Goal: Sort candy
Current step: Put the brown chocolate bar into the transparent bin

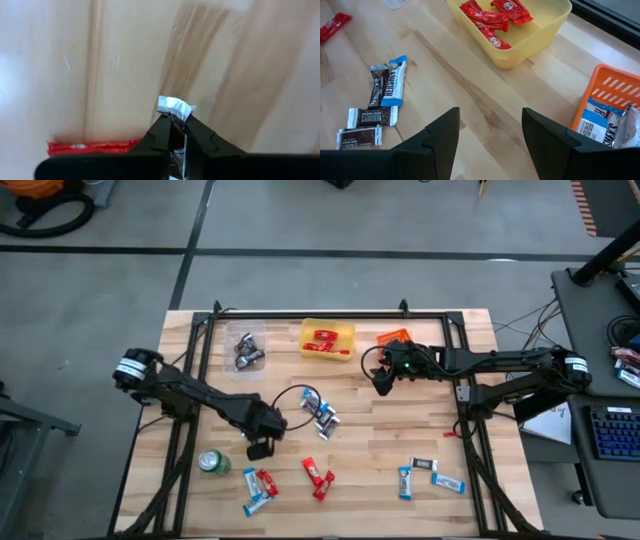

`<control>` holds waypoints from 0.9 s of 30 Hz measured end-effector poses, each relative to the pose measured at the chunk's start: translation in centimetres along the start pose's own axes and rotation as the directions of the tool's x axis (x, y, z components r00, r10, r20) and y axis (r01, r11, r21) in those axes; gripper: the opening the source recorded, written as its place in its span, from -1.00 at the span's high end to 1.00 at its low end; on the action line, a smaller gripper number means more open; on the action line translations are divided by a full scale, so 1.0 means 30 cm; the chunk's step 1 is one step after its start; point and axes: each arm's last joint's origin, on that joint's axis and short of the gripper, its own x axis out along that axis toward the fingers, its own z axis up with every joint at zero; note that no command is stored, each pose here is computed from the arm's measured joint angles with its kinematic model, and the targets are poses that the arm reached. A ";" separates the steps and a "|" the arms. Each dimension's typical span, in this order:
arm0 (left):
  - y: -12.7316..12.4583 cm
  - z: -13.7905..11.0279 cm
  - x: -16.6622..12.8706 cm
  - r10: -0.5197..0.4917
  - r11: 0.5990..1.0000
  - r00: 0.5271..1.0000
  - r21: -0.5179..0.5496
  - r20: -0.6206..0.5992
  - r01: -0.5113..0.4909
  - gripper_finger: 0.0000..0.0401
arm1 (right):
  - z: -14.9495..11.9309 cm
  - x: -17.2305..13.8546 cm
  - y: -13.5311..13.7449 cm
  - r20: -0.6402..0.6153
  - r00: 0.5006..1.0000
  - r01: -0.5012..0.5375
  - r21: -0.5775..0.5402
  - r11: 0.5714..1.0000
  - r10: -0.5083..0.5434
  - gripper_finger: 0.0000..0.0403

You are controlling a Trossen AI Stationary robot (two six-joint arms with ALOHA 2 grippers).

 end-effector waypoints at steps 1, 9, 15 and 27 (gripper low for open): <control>0.002 0.000 -0.015 -0.009 1.000 1.000 0.004 0.026 0.009 0.94 | 0.000 0.000 0.000 0.000 1.000 0.000 0.000 1.000 0.000 0.00; 0.105 -0.003 -0.178 0.037 0.991 0.955 -0.136 0.293 0.004 0.94 | 0.000 0.000 0.000 0.000 1.000 -0.001 0.000 1.000 0.001 0.00; 0.288 -0.004 -0.267 0.195 0.923 0.894 -0.383 0.402 -0.029 0.94 | 0.001 0.000 0.001 0.004 1.000 -0.002 0.001 1.000 0.002 0.00; 0.670 -0.015 -0.219 0.431 0.727 0.887 -0.647 0.166 -0.232 0.94 | 0.001 0.000 0.000 0.003 1.000 -0.002 0.011 1.000 0.002 0.00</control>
